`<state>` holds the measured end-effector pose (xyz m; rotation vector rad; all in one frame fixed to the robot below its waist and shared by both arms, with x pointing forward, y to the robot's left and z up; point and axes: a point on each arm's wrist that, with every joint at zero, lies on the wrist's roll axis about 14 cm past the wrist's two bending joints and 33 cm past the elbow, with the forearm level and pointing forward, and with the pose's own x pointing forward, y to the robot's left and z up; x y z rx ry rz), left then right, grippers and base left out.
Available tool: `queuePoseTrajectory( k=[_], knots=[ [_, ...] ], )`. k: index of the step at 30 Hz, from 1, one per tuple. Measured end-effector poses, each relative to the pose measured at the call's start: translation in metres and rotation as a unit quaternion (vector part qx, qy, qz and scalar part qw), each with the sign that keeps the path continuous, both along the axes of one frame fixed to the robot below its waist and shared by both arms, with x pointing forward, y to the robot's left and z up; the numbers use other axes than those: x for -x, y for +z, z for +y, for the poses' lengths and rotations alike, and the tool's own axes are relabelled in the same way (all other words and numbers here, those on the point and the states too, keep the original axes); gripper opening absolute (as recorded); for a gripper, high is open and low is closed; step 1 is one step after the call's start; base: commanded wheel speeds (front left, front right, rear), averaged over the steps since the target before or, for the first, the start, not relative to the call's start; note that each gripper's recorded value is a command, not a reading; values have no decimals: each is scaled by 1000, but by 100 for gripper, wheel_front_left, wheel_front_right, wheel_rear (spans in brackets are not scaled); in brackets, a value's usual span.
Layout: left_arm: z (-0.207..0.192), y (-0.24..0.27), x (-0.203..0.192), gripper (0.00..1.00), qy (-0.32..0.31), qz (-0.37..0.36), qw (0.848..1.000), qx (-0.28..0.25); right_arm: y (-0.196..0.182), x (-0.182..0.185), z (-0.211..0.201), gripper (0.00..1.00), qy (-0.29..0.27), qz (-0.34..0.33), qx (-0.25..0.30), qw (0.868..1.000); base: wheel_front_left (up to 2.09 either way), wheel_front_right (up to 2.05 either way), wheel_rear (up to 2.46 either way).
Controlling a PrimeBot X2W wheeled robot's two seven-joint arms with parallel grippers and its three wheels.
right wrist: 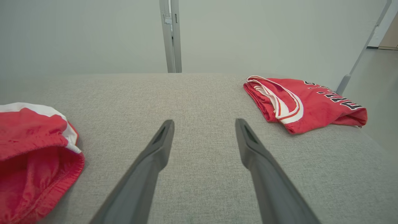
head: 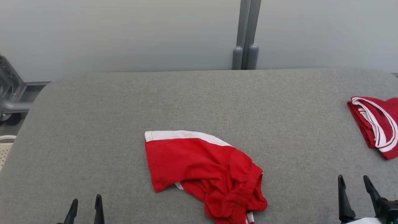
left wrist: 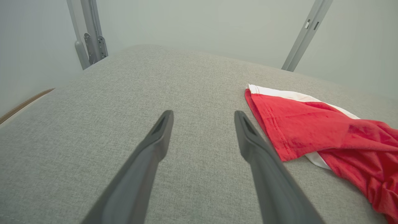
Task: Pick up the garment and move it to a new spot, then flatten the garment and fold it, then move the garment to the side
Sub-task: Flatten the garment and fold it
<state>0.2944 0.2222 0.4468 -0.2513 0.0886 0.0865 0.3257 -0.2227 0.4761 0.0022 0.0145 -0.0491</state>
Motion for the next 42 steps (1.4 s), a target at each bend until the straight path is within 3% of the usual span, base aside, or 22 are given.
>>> queuePoseTrajectory(
  k=[26, 32, 37, 42],
  knots=[
    [0, -4, 5, 100, -12, 7, 1000, -11, 2, -3, 13, 100, 20, -4, -3, 1000, 0, 0, 0],
    [-8, 1, -3, 100, -29, -1, 999, -15, -10, -7, 44, 100, 53, 12, -76, 996, 0, 0, 0],
    [-20, 15, -37, 100, -69, -2, 998, -7, -18, -22, 104, 100, 124, 83, -191, 970, 0, 0, 0],
    [-28, 30, -89, 100, -106, 45, 993, 33, 1, -47, 126, 100, 170, 151, -310, 923, 0, 0, 0]
  ],
)
